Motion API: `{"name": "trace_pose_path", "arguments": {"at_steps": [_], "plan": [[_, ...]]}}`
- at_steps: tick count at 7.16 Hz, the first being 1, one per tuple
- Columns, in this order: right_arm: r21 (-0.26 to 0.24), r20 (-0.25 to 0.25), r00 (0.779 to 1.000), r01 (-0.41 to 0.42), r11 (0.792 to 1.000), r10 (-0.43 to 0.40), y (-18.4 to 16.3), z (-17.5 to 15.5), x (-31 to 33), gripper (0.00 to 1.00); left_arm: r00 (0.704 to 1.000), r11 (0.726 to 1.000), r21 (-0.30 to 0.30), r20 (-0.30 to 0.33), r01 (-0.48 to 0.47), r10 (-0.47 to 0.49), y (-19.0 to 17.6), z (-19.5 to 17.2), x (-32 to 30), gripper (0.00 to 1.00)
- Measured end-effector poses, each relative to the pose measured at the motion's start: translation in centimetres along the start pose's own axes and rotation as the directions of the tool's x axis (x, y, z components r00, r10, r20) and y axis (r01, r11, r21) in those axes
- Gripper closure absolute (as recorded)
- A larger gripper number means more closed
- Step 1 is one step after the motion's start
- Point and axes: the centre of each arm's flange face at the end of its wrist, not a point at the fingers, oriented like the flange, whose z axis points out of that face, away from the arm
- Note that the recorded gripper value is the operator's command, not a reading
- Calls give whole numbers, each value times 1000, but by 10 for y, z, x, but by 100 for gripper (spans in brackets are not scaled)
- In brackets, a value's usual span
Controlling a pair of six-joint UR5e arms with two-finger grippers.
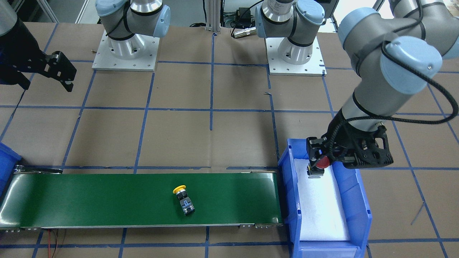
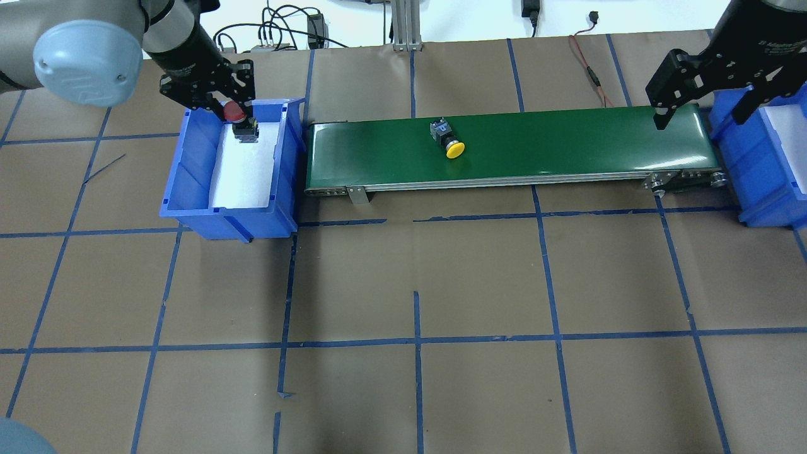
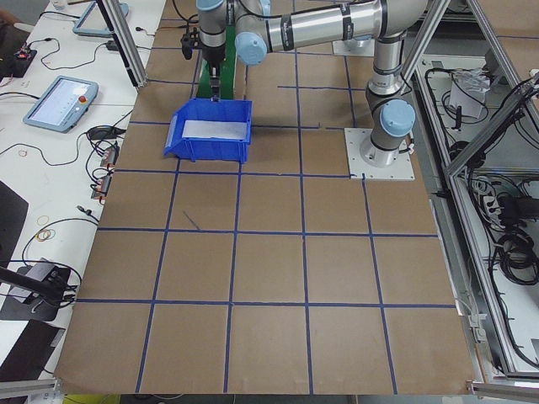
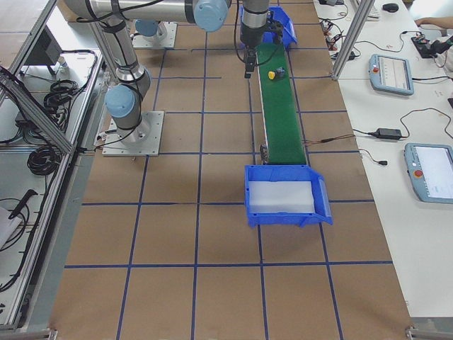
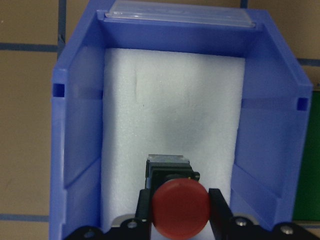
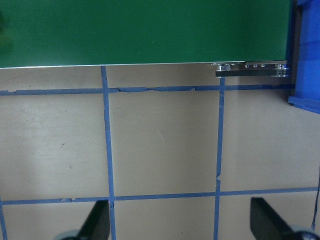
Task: Transport two buttons from left to right
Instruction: 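Lift the red button and place it on the green conveyor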
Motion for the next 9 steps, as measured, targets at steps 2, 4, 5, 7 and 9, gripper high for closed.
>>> {"name": "trace_pose_path", "arguments": {"at_steps": [2,4,5,7,9], "plan": [[1,1,1000,1,1000,-1,0,0,0,0,999,1000,2,-25,29,-29,-16,-7,62,98],[-3,-1,1000,3,1000,-3,0,0,0,0,997,998,2,-54,62,-61,-39,42,91,99],[-3,-2,1000,4,1000,-4,0,1,0,0,996,998,-21,-55,67,-68,-41,67,98,99],[-3,-2,1000,6,1000,-6,0,1,0,0,996,996,-62,-47,66,-69,-38,111,106,98],[-2,-2,1000,7,1000,-7,0,1,0,0,997,995,-75,-45,66,-70,-32,131,106,60]]}}
